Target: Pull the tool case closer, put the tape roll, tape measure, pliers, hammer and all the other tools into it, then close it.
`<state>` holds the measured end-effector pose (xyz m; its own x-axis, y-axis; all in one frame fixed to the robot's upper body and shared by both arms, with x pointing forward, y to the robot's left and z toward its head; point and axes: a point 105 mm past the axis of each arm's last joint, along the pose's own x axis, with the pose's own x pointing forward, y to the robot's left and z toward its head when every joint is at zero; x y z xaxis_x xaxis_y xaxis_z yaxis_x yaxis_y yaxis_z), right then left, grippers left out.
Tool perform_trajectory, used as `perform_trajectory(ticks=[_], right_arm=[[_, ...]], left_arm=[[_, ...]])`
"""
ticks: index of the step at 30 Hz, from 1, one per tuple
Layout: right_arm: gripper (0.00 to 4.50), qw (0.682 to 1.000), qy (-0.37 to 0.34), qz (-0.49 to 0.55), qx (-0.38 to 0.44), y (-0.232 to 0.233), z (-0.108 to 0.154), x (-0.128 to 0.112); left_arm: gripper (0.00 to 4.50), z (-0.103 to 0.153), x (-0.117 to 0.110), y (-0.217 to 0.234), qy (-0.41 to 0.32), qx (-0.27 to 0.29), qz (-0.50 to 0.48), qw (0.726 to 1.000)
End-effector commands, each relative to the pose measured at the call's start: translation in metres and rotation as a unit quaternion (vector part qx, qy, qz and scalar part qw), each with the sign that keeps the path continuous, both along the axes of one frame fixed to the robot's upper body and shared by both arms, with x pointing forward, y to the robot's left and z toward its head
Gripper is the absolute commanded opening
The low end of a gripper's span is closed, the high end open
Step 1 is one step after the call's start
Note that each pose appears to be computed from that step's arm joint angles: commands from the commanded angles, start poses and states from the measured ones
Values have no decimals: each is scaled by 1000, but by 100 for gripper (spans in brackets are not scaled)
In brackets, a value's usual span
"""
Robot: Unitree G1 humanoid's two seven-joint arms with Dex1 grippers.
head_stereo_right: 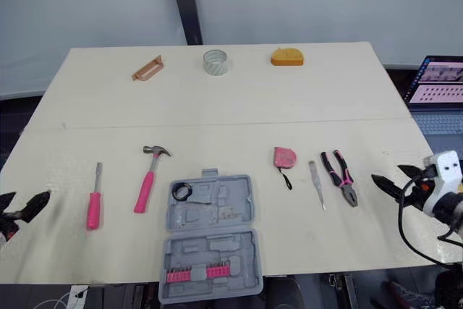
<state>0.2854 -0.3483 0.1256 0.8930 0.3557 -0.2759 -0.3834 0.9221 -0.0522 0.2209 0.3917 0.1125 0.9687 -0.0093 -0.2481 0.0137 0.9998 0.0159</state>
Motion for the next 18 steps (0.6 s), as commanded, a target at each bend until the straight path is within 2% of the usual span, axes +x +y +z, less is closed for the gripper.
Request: perform_trajectory(ticks=[1,5,9,12,15,18], right_arm=[[450,999,-16,50,-7,27,27,3],[450,993,7,119,-22,68,32,4],[450,985,21,170,-36,104,33,6],[450,982,31,183,-43,120,25,7],[450,982,46,181,-38,140,10,8],[450,983,59,169,-38,151,-4,9]], left_arm=[[449,13,13,-40,-8,7,-99,995],[449,25,32,-94,-15,11,-212,977],[449,36,48,-153,-30,13,-332,943],[449,41,47,-192,-35,13,-415,909],[449,39,39,-235,-34,28,-508,860],[449,36,39,-256,-41,38,-551,833]])
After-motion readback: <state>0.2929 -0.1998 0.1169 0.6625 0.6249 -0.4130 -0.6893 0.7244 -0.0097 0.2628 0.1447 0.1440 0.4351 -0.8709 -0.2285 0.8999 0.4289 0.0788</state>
